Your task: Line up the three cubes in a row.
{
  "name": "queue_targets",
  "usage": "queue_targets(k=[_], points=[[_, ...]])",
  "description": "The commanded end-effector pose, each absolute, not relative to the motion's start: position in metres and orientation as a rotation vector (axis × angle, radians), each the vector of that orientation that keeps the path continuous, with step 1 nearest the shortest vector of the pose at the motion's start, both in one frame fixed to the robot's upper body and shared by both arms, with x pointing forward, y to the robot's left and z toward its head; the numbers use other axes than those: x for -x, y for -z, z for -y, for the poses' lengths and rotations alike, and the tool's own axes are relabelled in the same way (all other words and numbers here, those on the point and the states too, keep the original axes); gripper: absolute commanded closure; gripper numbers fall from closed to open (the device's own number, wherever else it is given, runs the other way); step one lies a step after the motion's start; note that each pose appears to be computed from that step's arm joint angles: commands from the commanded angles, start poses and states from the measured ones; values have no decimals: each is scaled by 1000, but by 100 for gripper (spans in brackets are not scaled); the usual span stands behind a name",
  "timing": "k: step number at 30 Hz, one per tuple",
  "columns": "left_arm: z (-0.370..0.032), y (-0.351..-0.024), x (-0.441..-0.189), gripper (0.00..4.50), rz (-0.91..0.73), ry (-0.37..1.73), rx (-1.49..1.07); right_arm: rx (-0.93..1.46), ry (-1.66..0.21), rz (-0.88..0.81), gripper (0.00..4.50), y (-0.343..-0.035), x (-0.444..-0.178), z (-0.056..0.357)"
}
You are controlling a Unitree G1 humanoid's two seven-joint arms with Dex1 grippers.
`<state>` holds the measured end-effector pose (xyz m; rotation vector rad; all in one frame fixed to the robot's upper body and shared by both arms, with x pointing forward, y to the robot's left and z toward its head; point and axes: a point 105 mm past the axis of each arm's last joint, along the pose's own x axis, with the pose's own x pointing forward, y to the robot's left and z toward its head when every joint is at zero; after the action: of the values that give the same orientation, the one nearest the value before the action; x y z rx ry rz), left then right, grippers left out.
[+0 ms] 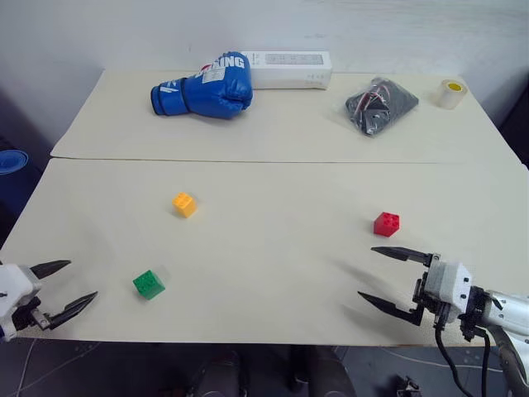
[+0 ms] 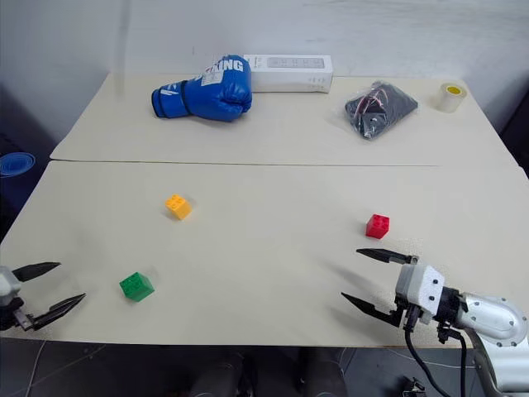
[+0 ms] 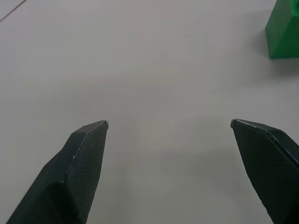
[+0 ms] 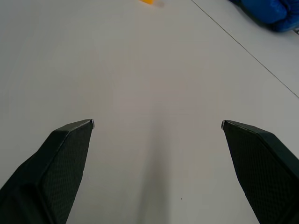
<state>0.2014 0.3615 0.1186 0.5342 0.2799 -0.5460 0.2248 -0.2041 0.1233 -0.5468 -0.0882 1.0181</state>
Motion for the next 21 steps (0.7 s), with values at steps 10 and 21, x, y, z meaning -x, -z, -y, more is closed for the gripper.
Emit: queue_targets(k=[10, 21], points=[[-279, -165, -236, 7, -131, 899, -400, 419, -529, 38, 0, -131, -185, 278], [-214, -179, -256, 7, -35, 1153, -448, 405, -437, -33, 0, -115, -180, 302]])
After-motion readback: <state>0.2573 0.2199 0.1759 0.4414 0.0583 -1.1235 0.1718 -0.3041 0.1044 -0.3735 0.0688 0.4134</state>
